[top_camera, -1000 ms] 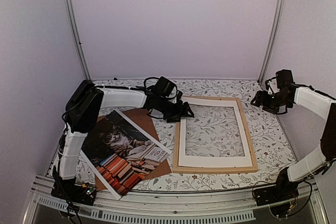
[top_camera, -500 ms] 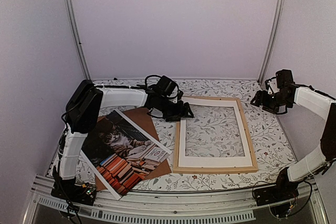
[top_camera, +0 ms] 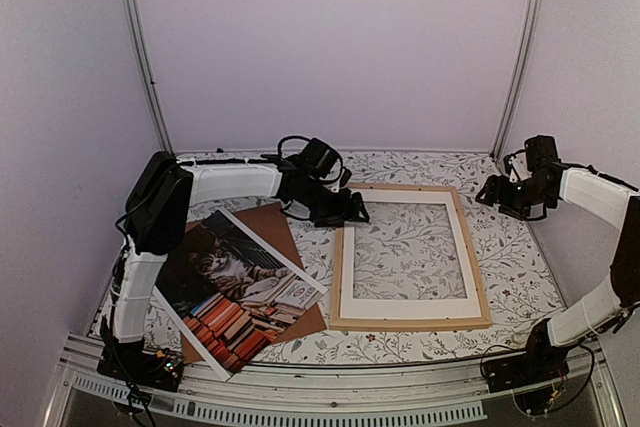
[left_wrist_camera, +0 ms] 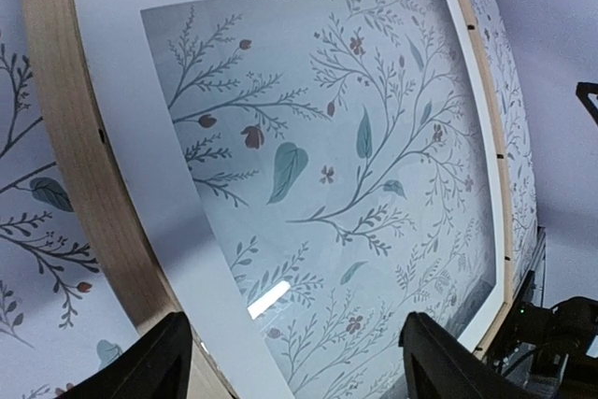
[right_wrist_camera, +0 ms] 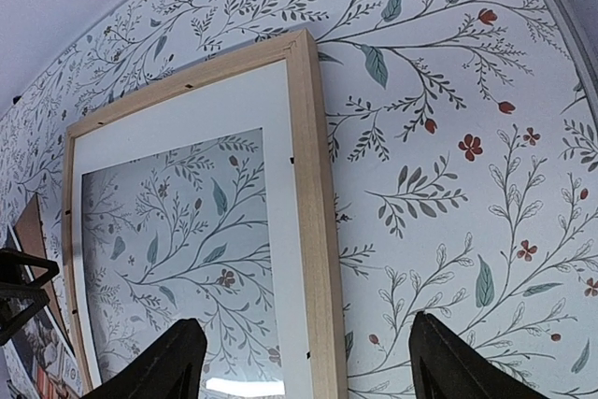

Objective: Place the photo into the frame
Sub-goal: Place the mat board on the glass panel, then pick up the photo from the backboard.

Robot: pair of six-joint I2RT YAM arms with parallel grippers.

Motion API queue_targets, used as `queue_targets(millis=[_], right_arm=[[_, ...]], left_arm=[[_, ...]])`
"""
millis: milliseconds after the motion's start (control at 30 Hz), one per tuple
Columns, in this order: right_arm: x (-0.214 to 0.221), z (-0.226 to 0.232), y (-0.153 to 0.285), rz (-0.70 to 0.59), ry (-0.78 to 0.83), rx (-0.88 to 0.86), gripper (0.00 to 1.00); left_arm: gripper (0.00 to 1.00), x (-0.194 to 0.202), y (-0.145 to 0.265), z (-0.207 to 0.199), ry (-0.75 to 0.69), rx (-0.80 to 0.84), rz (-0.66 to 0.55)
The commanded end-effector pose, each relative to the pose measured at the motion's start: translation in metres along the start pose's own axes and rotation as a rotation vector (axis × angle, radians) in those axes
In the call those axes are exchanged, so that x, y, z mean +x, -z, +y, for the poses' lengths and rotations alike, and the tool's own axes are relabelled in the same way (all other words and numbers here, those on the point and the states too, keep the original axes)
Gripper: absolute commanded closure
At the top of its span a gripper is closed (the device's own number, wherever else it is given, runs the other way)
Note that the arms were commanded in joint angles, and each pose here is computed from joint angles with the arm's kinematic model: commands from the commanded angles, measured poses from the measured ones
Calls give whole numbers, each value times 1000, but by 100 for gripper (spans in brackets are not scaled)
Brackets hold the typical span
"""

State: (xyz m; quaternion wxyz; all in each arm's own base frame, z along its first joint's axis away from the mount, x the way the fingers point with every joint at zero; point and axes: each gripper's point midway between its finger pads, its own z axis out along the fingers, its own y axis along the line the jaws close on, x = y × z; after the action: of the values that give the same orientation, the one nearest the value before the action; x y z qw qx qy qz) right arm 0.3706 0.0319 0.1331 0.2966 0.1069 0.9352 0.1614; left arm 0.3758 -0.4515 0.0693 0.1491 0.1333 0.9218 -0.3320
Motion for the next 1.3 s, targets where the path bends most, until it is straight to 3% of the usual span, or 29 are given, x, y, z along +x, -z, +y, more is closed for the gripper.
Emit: queue_targets(millis=[0,233,467,733,900,1100,1267], right_arm=[[-1,2,-1,-8,1,-12,21],[0,2,-2,-4,1,-15,21],[-8,12,13,-63,55,-10,19],[-10,65,29,-127,168,-117,16],[1,115,28,-134,253,-208,10],[33,189,1,-46,360,-307,8],[78,256,-30,72,455,-399,8]], left_arm=[[20,-8,14,-16,-47,-6,-25],[19,-12,23,-13,-64,-46,-53],[17,-35,66,-12,-158,-159,-185],[1,-56,141,6,-260,-408,-341],[0,-55,176,26,-296,-510,-376],[0,-24,193,82,-189,-555,-280],[0,15,208,130,-12,-437,-233]])
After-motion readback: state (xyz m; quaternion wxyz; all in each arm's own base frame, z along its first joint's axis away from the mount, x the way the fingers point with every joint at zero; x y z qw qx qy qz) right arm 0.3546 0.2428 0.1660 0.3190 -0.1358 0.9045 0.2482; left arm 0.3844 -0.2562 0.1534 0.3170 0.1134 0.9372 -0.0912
